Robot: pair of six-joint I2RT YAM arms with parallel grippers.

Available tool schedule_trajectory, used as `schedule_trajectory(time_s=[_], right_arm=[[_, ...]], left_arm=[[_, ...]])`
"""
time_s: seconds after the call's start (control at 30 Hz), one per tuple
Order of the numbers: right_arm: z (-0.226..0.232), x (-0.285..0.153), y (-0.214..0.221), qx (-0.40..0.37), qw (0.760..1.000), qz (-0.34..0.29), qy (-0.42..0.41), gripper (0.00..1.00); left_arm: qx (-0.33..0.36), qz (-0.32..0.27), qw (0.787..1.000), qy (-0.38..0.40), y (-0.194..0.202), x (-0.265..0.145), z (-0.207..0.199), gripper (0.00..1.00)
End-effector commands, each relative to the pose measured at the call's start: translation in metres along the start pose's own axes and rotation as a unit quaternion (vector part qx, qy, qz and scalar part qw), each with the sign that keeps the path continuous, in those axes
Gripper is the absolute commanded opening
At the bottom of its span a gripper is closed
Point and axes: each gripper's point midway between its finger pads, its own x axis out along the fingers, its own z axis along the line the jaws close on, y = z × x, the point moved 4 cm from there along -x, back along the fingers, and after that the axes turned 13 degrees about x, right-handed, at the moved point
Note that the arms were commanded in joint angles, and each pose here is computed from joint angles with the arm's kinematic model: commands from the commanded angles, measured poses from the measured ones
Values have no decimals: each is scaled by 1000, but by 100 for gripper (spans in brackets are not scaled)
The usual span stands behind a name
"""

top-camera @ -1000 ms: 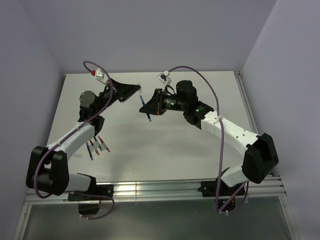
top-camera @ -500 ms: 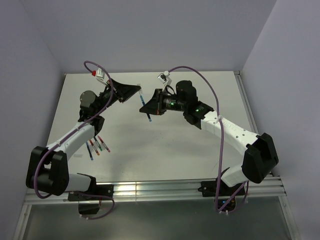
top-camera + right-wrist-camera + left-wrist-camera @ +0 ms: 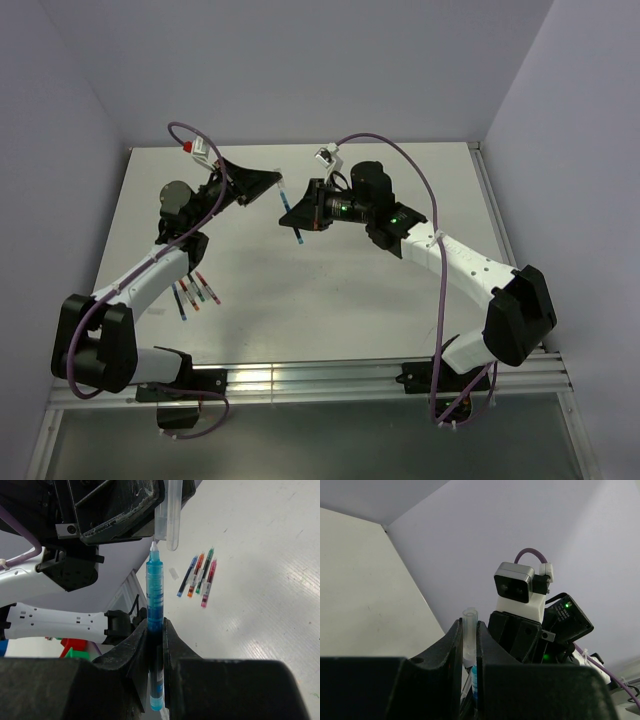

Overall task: Insert the pens into the pen caps
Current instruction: Insert the pen cap onto the pen.

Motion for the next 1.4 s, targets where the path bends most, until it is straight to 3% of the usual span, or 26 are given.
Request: schedule_trajectory(time_s=[0.0,1.37], right_arm=[[6,1,-9,-11,1000,-14,-6,0],[11,-7,-11,-21,999,-25,-4,0]], left_arm=[[42,-20,998,39,-18,2,-30,0],[36,-14,999,23,-13,3,-20,1]])
